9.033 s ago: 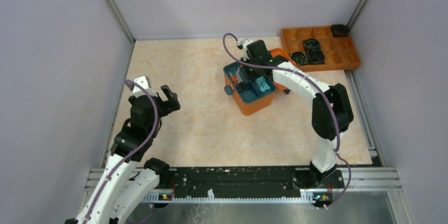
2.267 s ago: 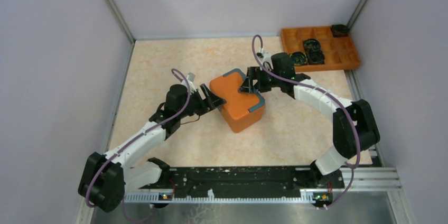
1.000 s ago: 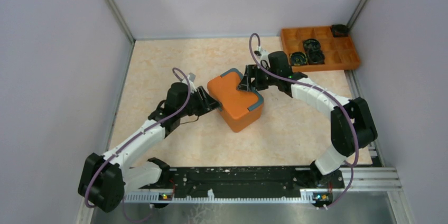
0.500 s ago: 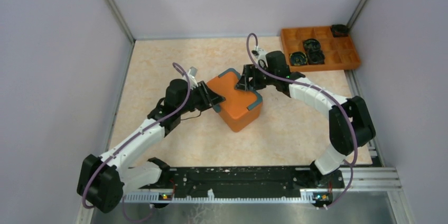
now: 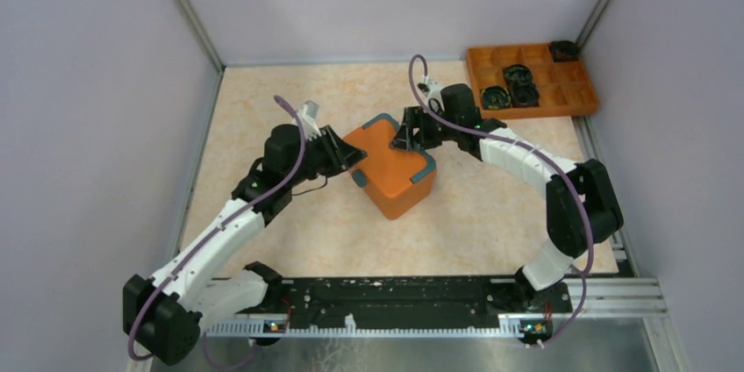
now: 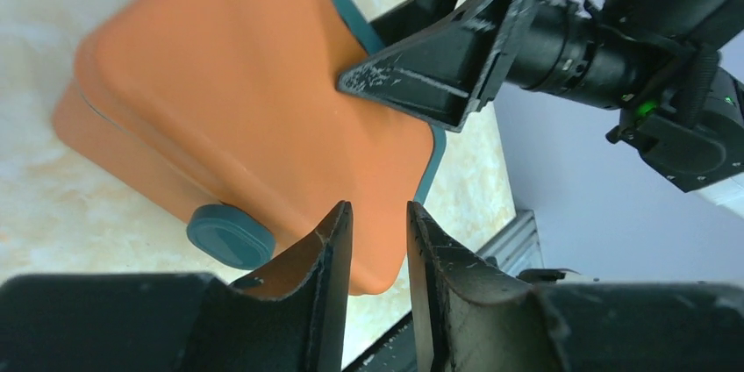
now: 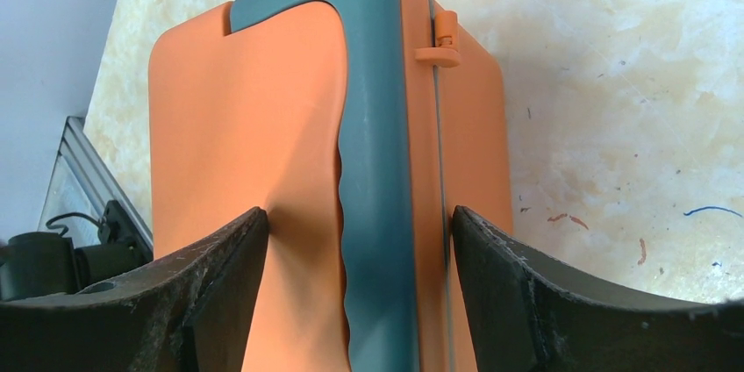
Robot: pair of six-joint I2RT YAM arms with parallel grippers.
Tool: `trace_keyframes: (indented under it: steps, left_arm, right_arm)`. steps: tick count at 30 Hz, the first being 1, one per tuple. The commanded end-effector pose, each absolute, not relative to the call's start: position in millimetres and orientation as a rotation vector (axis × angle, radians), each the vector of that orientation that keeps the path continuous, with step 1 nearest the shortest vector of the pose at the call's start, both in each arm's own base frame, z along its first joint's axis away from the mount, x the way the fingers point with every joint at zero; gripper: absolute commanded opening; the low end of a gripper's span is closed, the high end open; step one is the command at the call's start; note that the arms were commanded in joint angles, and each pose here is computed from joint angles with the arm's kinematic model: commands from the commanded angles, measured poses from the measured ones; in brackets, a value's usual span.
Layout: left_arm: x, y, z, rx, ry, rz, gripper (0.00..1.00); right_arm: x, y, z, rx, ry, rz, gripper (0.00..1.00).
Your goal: Organize the medicine kit
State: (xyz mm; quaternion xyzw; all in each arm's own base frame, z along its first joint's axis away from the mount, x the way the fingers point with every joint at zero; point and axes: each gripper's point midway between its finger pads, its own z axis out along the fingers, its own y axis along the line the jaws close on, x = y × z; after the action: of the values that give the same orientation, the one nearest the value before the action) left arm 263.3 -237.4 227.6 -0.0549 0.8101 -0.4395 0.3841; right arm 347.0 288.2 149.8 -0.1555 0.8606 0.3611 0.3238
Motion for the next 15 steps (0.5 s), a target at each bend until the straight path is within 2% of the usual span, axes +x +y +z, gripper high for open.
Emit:
trace_keyframes:
  steps: [1, 4, 7, 15]
  left_arm:
    - [261, -209, 235, -0.127, 2.087, -0.907, 0.31]
    - [254, -195, 222, -0.144, 2.147, -0.822, 0.14]
    - [239, -194, 204, -0.145, 2.218, -0.837, 0.04]
    - [222, -197, 161, -0.150, 2.333, -0.866, 0.03]
  right_arm:
    - [321, 275, 92, -0.474, 2.474, 0.782, 0.72]
    - [323, 271, 92, -0.478, 2.481, 0.741, 0.71]
    - [326, 265, 91, -0.480, 2.489, 0.690, 0.71]
    - [326, 261, 91, -0.478, 2.495, 0.658, 0.71]
